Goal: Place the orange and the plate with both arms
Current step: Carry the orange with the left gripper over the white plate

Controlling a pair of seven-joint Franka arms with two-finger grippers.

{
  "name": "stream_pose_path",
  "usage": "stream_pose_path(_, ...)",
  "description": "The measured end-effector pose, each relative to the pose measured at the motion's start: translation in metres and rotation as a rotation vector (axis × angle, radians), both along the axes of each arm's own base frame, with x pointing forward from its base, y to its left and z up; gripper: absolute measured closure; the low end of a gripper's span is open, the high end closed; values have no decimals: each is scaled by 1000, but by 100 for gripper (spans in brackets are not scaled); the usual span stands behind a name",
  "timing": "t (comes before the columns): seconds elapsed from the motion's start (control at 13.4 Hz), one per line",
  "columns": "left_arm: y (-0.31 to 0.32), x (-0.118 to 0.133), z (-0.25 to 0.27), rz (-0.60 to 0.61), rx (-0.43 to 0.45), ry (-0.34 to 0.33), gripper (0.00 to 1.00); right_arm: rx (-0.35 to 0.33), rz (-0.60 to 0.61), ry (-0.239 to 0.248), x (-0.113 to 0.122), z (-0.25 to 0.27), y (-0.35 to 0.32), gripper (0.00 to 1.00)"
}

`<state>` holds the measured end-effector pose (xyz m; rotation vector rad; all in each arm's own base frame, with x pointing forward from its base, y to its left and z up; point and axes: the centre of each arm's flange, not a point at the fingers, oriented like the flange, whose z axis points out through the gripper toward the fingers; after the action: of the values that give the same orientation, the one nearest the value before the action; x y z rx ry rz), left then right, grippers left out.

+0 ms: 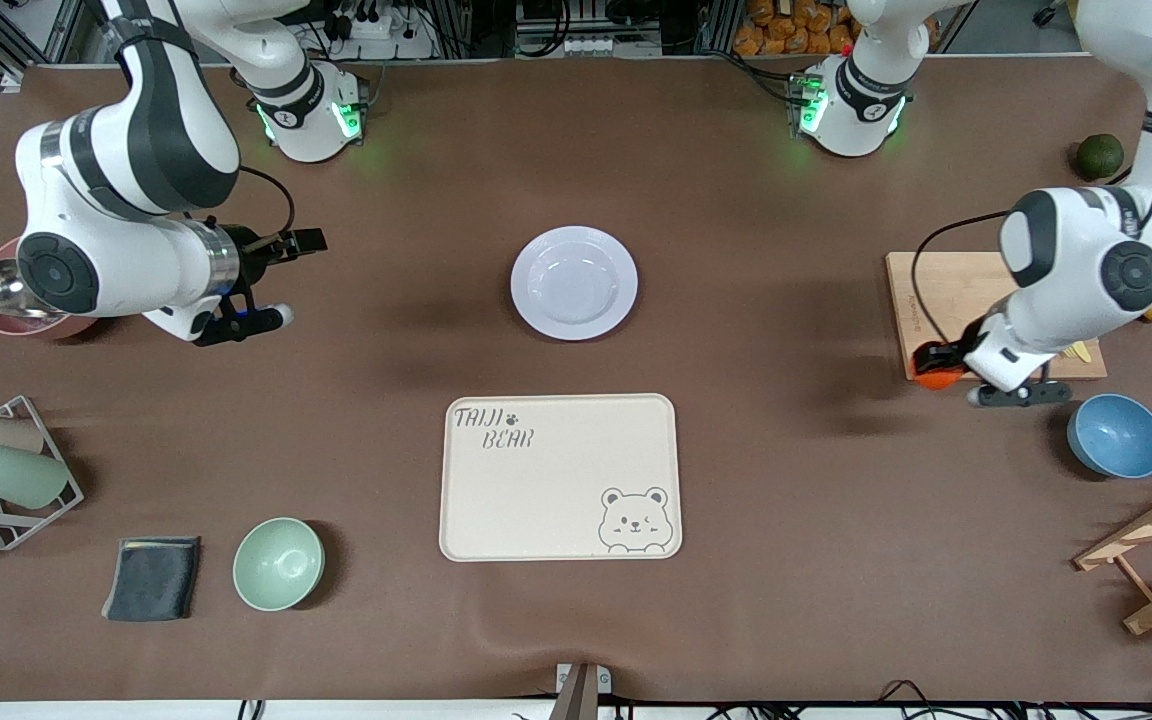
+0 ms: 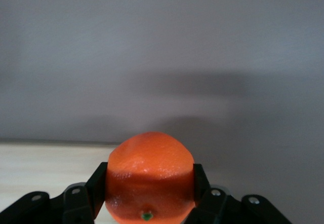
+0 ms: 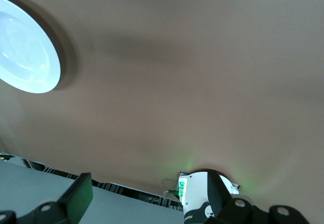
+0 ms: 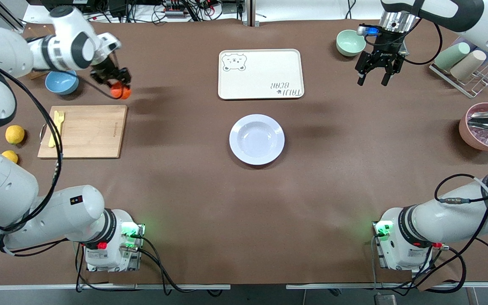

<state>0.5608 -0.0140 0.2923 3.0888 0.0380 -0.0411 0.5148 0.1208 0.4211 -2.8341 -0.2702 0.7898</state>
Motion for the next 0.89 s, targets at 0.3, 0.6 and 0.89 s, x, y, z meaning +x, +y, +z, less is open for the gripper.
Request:
stream_pose_path(0.3,-133,6,49,33,-32,3,30,6,-9,-51,8,6,0,0)
stream_pose_path(0.6,-269,-31,52,88,-44,35,30,16,-45,-171,36,14,-6,0)
stream_pose_path(0.89,-390,-91,28,216,-40,116,30,13,-94,-215,56,-5,-24,0)
